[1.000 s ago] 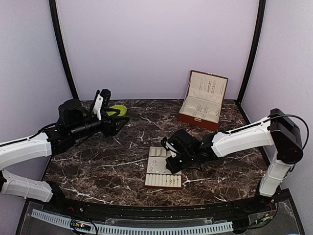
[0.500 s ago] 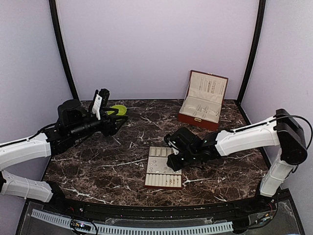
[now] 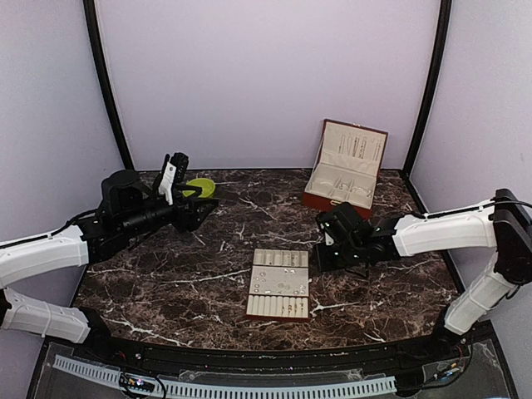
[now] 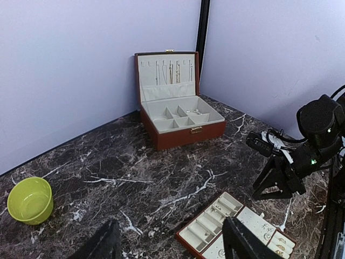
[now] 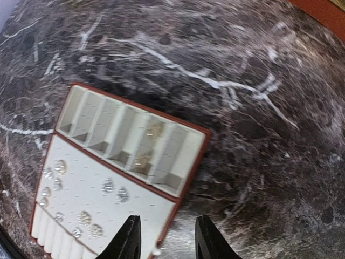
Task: Organize the mixed jewelry
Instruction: Adjust the earring on the earring holder, then adjust the compartment layer at the center of the board.
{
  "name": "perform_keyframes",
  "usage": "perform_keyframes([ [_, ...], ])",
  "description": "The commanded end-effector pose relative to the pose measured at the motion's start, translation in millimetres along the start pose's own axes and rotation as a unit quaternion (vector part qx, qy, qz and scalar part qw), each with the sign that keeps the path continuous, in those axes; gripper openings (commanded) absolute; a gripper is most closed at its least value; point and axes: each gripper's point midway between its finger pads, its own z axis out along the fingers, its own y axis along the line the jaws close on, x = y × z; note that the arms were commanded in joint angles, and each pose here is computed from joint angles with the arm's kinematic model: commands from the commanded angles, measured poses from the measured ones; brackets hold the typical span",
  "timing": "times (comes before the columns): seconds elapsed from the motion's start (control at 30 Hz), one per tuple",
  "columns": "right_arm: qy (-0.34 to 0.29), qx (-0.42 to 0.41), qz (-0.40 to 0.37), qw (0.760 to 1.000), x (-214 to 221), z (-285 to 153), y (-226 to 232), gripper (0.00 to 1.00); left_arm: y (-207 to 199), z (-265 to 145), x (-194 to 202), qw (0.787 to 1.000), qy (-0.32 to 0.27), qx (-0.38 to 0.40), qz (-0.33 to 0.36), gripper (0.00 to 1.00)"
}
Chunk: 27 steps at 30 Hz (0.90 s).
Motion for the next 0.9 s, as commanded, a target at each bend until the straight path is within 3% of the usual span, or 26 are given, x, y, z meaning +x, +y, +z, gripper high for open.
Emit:
perform_keyframes([
  [0.0, 0.008, -0.003, 0.054, 0.999, 8, 13, -16, 0.35, 3, 2, 0, 1.0, 0.007, -0.005, 0.002, 0.67],
  [0.87, 0.002, 0.022, 0.055, 0.998, -17, 46, -21, 0.29, 4, 5, 5, 1.0, 0.016, -0.007, 0.002, 0.67],
])
